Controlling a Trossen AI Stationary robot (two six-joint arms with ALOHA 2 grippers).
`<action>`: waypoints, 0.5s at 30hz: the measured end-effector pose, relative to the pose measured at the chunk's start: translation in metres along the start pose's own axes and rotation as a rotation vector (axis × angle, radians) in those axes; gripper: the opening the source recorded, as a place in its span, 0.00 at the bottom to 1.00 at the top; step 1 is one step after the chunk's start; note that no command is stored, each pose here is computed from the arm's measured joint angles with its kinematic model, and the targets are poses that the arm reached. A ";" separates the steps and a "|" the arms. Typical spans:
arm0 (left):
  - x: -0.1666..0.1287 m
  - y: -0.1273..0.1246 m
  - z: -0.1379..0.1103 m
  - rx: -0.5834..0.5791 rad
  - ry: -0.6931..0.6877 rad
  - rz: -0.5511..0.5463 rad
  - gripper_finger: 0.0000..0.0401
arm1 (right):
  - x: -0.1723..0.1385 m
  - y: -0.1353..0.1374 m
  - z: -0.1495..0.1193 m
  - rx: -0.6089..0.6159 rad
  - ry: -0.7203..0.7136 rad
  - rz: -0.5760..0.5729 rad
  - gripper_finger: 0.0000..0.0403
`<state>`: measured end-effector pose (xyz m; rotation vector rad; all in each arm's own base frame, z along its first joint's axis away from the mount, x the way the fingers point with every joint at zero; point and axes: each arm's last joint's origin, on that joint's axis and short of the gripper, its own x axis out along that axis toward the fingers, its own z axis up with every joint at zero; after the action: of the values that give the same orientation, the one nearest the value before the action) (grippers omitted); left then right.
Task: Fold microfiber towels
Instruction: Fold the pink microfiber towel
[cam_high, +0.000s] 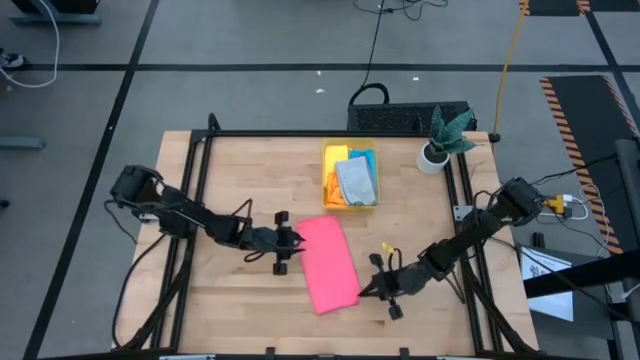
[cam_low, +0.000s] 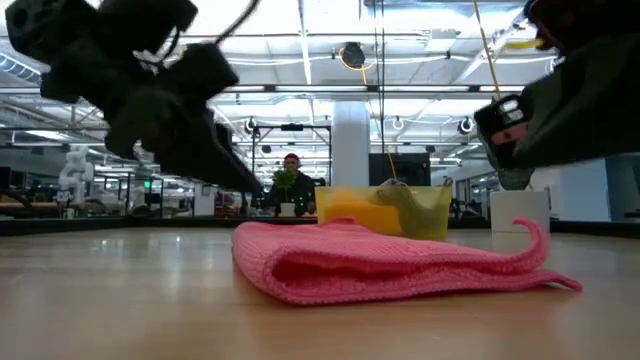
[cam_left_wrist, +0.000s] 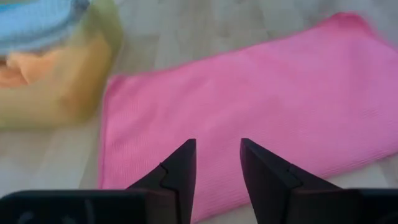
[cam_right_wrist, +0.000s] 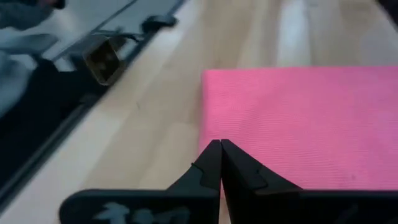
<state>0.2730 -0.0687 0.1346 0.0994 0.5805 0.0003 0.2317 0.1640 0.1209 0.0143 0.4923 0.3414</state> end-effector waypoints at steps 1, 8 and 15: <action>0.003 0.001 -0.003 -0.002 0.015 0.005 0.32 | 0.002 -0.002 -0.001 0.010 0.004 -0.009 0.00; 0.022 0.008 -0.029 0.009 0.148 0.045 0.32 | 0.043 -0.006 -0.010 0.013 0.101 0.054 0.00; 0.019 0.012 -0.031 0.031 0.204 0.101 0.32 | 0.056 0.000 -0.008 -0.001 0.181 0.190 0.00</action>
<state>0.2723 -0.0536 0.0989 0.1597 0.7789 0.1006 0.2741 0.1820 0.0884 0.0296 0.6717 0.5323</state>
